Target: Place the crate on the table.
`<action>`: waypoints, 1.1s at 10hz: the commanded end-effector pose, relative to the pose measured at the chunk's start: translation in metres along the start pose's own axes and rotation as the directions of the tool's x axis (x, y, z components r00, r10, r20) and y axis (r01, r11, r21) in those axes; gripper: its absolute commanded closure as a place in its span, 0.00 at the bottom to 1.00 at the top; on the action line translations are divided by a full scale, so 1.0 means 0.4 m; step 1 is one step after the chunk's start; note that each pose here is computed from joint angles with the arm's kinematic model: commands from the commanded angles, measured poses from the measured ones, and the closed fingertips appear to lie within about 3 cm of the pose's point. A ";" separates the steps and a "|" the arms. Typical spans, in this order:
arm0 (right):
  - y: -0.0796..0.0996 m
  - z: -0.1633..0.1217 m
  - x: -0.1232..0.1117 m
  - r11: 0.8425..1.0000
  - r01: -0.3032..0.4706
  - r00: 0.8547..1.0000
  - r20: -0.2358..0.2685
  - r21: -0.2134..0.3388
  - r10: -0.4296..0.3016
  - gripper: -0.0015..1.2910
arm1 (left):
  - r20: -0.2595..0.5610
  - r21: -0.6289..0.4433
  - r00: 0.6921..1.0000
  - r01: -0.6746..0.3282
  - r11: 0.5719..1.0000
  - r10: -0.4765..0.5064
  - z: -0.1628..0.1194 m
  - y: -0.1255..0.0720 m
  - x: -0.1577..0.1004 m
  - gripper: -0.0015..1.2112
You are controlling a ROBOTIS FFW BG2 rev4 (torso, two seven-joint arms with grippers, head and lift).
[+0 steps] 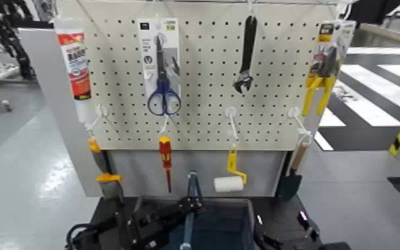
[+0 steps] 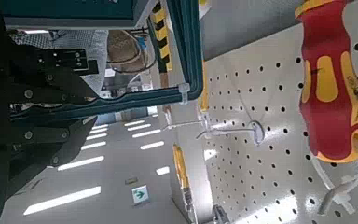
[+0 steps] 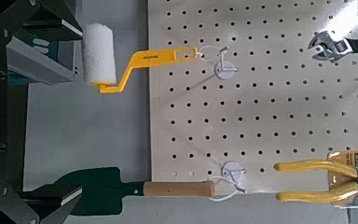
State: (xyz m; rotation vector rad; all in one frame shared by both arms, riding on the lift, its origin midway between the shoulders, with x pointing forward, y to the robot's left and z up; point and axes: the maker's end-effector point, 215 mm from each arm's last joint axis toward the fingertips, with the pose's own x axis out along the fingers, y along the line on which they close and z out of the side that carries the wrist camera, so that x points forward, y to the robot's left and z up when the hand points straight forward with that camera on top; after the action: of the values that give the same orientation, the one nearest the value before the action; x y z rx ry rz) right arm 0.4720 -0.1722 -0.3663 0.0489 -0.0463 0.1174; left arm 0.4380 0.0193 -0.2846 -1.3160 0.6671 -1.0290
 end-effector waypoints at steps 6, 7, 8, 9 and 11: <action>0.001 0.006 0.004 1.000 -0.004 1.000 0.011 0.006 0.003 0.11 | 0.018 -0.007 1.000 0.016 1.000 -0.016 0.030 0.040 0.028 0.98; 0.003 0.005 0.004 1.000 -0.004 1.000 0.011 0.008 0.004 0.11 | 0.022 -0.009 1.000 0.019 1.000 -0.019 0.034 0.044 0.032 0.98; 0.002 0.006 0.005 1.000 -0.005 1.000 0.012 0.006 0.005 0.11 | 0.025 -0.010 1.000 0.018 1.000 -0.018 0.037 0.049 0.038 0.98; 0.002 0.007 0.005 1.000 -0.005 1.000 0.014 0.008 0.005 0.11 | 0.032 -0.015 0.999 0.019 1.000 -0.018 0.041 0.055 0.041 0.98; 0.000 0.006 0.005 1.000 -0.003 1.000 0.014 0.009 0.002 0.11 | 0.039 -0.025 0.999 0.026 0.999 -0.025 0.040 0.063 0.053 0.98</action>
State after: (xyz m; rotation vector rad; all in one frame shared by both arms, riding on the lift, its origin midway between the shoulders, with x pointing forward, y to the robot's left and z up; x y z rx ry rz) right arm 0.4738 -0.1718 -0.3636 0.0588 -0.0593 0.1205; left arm 0.4662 0.0078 -0.3019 -1.3635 0.6351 -1.0174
